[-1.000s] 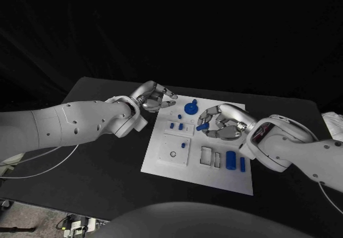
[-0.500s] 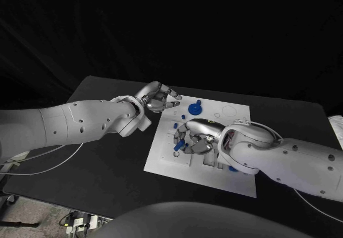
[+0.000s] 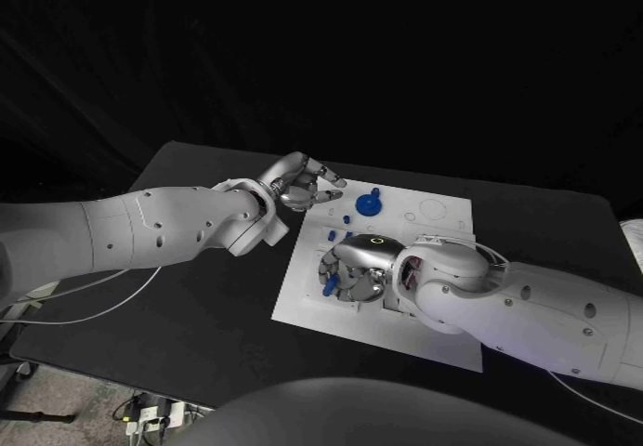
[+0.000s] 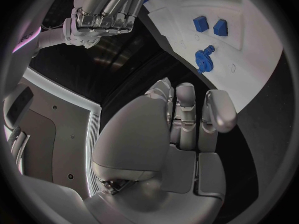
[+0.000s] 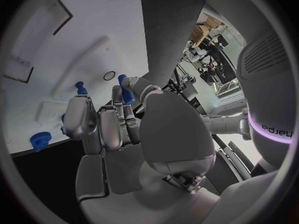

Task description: Assemble the parts on the task board

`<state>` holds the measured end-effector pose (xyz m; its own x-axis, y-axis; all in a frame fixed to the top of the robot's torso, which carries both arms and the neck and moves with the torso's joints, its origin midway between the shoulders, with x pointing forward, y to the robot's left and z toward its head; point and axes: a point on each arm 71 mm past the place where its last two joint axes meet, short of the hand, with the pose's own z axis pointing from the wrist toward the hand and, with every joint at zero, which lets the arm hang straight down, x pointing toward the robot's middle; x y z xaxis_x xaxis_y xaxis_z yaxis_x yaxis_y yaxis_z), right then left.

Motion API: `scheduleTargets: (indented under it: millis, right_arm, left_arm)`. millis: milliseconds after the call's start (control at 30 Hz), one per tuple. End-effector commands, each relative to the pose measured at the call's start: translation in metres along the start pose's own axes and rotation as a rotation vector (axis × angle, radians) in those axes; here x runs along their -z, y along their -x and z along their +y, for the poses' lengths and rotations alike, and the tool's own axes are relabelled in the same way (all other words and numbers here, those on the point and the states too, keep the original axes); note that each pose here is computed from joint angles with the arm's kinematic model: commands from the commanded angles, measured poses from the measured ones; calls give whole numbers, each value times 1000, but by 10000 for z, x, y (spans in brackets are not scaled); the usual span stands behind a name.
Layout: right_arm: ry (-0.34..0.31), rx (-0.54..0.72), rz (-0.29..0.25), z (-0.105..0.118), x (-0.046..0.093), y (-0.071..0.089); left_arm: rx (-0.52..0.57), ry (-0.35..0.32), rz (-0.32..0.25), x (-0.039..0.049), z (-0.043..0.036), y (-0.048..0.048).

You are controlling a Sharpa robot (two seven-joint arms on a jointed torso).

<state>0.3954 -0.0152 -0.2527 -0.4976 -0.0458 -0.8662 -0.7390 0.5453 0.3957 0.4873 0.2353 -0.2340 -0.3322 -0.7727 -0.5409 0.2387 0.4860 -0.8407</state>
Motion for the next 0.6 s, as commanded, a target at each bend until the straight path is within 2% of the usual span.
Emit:
scheduleTargets:
  millis: [33, 333, 600]
  right_arm:
    - [-3, 135, -3, 38, -17, -12]
    - [31, 258, -54, 175, -26, -6]
    - [34, 315, -68, 210, -24, -17]
  left_arm:
    - [5, -12, 15, -9, -19, -23]
    - [6, -12, 18, -14, -23, -33]
    - [6, -9, 18, -12, -20, -31]
